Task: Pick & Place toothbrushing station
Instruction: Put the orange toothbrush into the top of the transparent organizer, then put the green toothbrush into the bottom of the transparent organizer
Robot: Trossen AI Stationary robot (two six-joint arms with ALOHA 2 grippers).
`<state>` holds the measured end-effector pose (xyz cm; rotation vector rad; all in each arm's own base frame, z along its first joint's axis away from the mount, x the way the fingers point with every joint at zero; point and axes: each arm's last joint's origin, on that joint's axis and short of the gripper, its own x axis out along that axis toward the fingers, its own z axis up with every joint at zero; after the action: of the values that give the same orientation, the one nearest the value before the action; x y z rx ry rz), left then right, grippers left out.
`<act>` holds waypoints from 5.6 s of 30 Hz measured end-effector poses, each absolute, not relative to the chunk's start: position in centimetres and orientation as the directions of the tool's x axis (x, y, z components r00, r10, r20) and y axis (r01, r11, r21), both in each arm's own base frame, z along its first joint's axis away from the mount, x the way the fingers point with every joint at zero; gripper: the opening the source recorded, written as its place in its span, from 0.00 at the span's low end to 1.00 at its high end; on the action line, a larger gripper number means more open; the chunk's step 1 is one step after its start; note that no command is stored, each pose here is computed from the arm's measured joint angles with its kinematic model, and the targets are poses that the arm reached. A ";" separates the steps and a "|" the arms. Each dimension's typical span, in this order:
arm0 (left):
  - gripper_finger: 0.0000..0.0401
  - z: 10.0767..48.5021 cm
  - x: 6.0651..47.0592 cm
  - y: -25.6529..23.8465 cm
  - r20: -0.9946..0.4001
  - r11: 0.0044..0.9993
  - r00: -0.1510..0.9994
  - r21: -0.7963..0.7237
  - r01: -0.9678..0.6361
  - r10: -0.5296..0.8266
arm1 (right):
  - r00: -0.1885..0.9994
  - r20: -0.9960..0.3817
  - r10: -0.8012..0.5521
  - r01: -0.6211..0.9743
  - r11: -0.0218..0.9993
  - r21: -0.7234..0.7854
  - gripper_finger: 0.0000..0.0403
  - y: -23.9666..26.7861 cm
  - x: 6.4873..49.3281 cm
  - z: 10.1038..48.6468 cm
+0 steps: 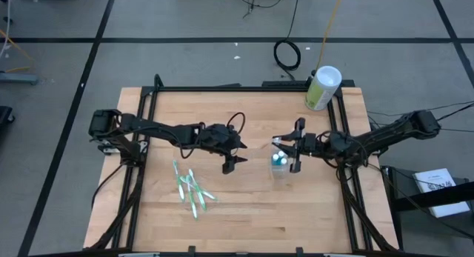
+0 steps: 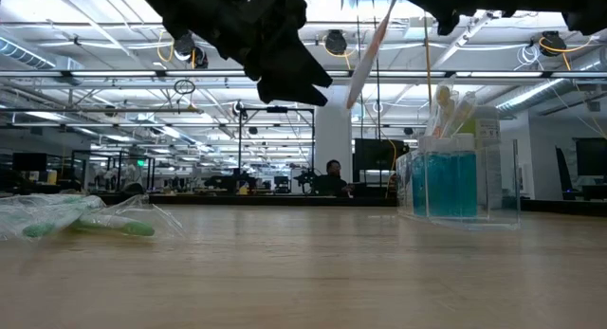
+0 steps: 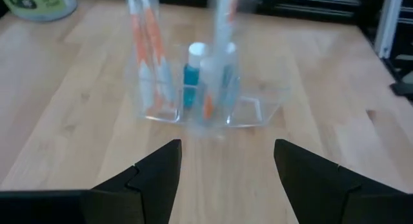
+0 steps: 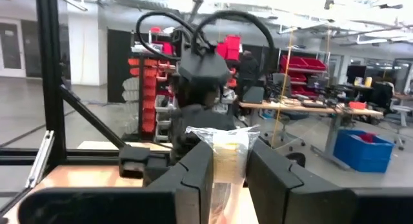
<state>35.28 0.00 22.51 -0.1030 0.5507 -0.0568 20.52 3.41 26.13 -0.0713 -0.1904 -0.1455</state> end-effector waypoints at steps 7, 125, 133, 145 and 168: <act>0.63 22.4 35.2 -0.1 -0.528 0.994 0.843 -0.085 0.064 -0.099 | 0.976 0.162 -0.148 0.159 0.986 -0.053 0.18 3.4 19.4 26.6; 0.63 22.5 35.4 0.1 -0.509 0.998 0.858 -0.030 0.054 -0.062 | 0.937 0.012 -0.349 0.339 0.916 0.213 0.52 2.3 14.0 19.8; 0.63 22.3 35.1 0.0 -0.540 0.997 0.839 -0.063 0.043 -0.070 | 0.946 0.162 -0.282 0.248 0.947 0.203 0.69 2.3 13.3 21.6; 0.63 27.0 27.7 -1.0 -0.724 0.987 0.690 -0.117 -0.113 -0.007 | 0.868 0.469 -0.164 0.153 0.986 0.061 0.68 2.4 12.3 24.7; 0.63 21.9 23.0 -10.9 -0.985 0.589 0.164 -0.160 -0.792 -0.047 | 0.854 0.493 -0.170 0.252 0.962 -0.104 0.66 2.3 12.2 25.0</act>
<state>22.99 -10.93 21.94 -0.8081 1.3156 0.6227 12.20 2.34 24.96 -0.1677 -0.5015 -0.2228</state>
